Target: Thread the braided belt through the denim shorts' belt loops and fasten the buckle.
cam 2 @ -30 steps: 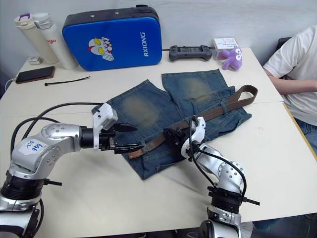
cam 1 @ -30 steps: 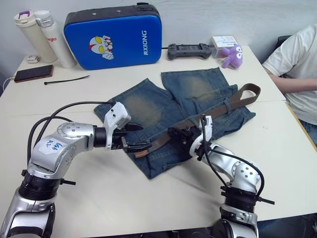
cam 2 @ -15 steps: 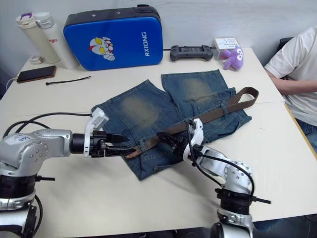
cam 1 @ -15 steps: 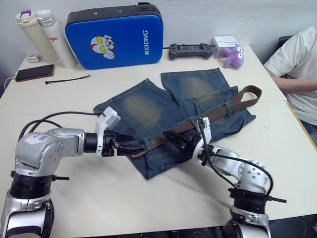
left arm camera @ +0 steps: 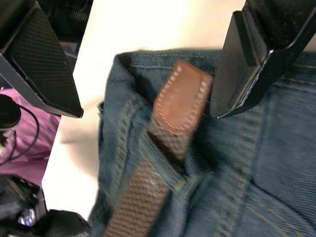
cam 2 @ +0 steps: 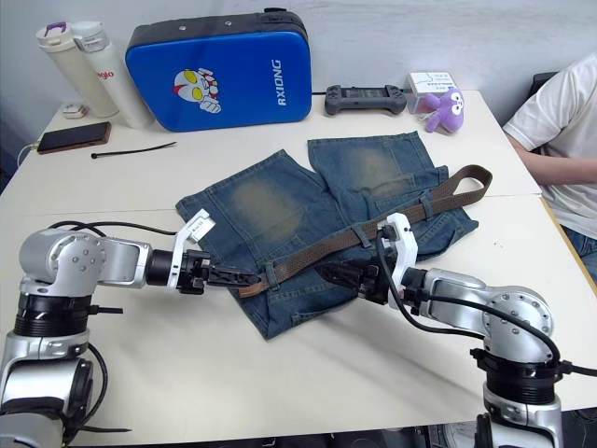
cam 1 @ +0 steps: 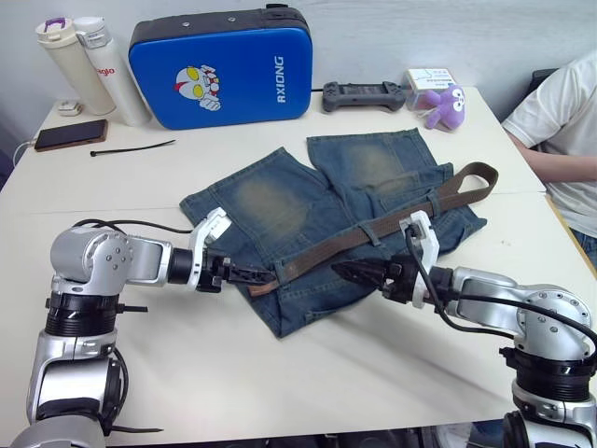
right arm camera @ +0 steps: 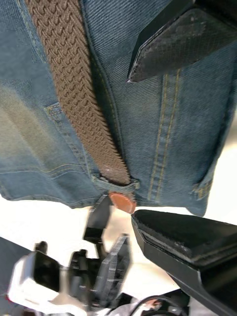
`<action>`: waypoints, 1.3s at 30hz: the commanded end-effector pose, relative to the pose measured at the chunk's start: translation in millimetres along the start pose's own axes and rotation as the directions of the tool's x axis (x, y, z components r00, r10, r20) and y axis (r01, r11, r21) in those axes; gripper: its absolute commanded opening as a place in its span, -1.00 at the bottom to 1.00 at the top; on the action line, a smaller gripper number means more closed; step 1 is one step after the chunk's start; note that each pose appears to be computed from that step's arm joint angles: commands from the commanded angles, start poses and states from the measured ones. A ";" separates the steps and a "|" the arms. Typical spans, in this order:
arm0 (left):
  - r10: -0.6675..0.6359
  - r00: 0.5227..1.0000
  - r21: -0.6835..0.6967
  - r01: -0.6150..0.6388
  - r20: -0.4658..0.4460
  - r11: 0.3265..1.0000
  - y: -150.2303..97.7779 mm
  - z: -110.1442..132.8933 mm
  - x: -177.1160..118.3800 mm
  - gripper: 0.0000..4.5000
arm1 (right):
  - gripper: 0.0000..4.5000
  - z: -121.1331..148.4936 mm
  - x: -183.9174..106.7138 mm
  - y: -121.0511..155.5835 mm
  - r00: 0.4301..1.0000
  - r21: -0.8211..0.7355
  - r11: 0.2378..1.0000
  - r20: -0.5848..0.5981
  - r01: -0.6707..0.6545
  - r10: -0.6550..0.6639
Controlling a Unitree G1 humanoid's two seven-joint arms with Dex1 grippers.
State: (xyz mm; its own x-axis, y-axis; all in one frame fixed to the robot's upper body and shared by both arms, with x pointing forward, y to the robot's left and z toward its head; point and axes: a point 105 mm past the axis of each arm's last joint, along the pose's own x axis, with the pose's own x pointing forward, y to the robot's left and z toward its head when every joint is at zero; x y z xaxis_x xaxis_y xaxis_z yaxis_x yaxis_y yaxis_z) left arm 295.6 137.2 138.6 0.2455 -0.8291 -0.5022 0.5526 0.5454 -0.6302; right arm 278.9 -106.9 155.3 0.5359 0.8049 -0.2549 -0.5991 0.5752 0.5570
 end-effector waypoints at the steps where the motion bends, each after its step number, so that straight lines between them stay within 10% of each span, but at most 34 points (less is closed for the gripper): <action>1: -0.027 0.999 -0.030 0.026 -0.032 0.999 -0.7 -5.0 4.6 1.00 | 0.96 5.0 -2.4 7.2 0.999 -0.032 0.999 0.029 -0.027 0.028; 12: -0.097 0.994 -0.065 0.094 -0.052 0.993 -7.7 -10.7 17.1 1.00 | 0.96 5.2 2.5 0.8 0.999 -0.035 0.999 0.035 0.008 -0.007; 23: -0.072 0.997 -0.088 0.072 0.003 0.994 -2.0 -11.3 10.9 -0.74 | 1.00 21.3 -10.7 -10.6 0.989 -0.407 0.903 -0.001 0.137 -0.151; 25: -0.077 0.997 -0.087 0.078 0.015 0.993 -3.4 -9.7 9.6 -1.00 | 0.73 28.7 -15.7 -15.3 0.982 -0.503 0.850 -0.006 0.158 -0.187; 34: -0.103 0.994 -0.056 0.104 0.032 0.993 -13.5 -7.9 9.4 -1.00 | -0.90 25.0 -8.4 -63.5 0.947 -0.556 0.795 -0.039 0.243 -0.318; 39: -0.099 0.995 -0.040 0.100 0.028 0.994 -16.3 -13.6 -5.3 -1.00 | -0.96 -0.4 -6.8 -99.4 0.896 -0.531 0.794 -0.135 0.295 -0.423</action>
State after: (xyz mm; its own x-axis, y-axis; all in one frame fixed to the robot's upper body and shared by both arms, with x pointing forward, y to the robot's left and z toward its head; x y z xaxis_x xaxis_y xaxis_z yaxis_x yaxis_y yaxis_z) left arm 282.0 127.4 130.6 0.2083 -0.8715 -0.4440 0.5056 0.4846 -0.7139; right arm 330.7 -148.1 133.6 0.6533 0.6058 -0.4541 -0.6906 0.7226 -0.0294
